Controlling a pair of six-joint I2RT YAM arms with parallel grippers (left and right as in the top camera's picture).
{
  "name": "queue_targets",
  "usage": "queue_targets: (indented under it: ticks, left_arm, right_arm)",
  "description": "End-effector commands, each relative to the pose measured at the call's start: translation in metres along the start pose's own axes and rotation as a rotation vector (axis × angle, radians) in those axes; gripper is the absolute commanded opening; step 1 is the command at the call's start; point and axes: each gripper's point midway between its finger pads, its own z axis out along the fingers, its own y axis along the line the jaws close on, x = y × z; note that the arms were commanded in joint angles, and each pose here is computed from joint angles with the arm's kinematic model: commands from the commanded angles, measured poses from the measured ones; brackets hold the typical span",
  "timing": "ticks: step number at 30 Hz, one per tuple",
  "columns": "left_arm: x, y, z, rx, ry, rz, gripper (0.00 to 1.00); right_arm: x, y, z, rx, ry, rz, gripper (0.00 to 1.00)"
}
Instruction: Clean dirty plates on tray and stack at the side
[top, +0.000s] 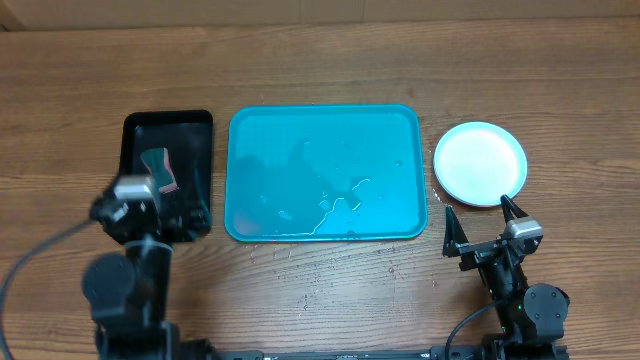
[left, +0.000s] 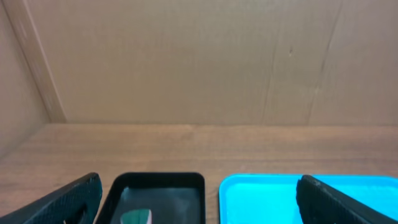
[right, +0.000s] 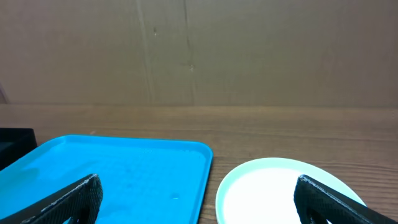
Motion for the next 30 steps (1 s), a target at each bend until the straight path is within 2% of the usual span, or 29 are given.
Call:
queue_targets:
  ticks: [1,6,12,17,30]
  left_arm:
    - [0.033,-0.004,-0.006,0.015,-0.029,0.004,1.00]
    - [0.063,-0.004,-0.010,0.011,-0.085,0.011,1.00]
    - [0.100,0.000,-0.010,-0.027,-0.075,0.014,1.00]
    - [0.126,0.004,-0.011,-0.050,0.010,0.027,1.00]
    - [0.125,0.001,-0.011,-0.034,0.007,0.026,1.00]
  right_arm:
    - [0.002,0.001,0.000,-0.005,-0.005,-0.005,1.00]
    - [0.002,0.001,0.000,-0.005,-0.005,-0.005,1.00]
    - [0.002,0.001,0.000,-0.005,-0.005,-0.005,1.00]
    - [0.002,0.001,0.000,-0.005,-0.005,-0.005,1.00]
    - [0.002,0.001,0.000,-0.005,-0.005,-0.005,1.00]
